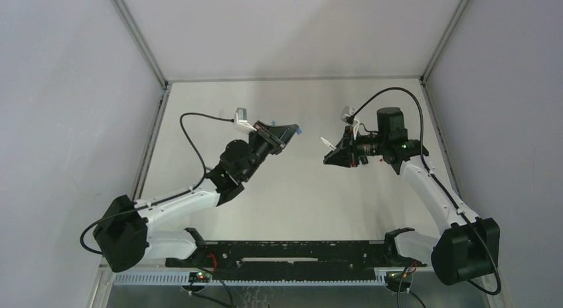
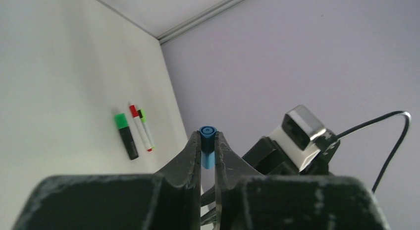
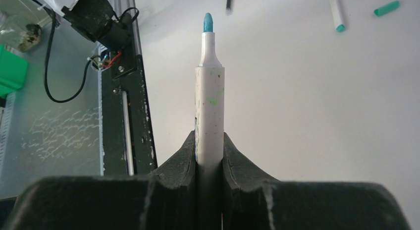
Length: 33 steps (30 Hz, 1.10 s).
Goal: Insert the pens into the pen caps
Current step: Insert the pen cap onto the pen.
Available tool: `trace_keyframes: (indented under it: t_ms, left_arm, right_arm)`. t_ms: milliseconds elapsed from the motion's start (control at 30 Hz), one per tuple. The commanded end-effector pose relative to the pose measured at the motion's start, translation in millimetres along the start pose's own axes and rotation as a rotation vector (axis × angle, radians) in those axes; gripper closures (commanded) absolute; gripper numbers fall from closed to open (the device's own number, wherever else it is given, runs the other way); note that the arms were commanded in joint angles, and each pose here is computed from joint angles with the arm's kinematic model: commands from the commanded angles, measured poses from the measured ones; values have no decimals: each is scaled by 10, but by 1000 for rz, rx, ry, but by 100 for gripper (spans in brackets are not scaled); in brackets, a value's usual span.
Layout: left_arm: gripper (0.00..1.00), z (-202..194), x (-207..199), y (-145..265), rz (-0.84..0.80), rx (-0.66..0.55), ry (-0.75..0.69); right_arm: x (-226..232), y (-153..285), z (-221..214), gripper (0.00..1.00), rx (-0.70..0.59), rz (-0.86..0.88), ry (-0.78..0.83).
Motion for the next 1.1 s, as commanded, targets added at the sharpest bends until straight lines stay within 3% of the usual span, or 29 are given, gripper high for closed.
trace_keyframes:
  t_ms: [0,1067]
  left_arm:
    - [100,61,-378,-87,-93,-83,77]
    - [100,-275,-396,-267,-58,-14,122]
  right_arm:
    - [-36,-63,28,100,29,-77,31]
    - [-11,-165,41,100,25,-68,10]
Point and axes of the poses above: each gripper's point midway between its finger pads, its own y axis back along the fingers, its own x axis along the line the jaws close on, z = x × y, the point moved 8 cm from there along y, back along the fingers, and after that the axes turned 10 degrees about y, right-handed, at the moved point
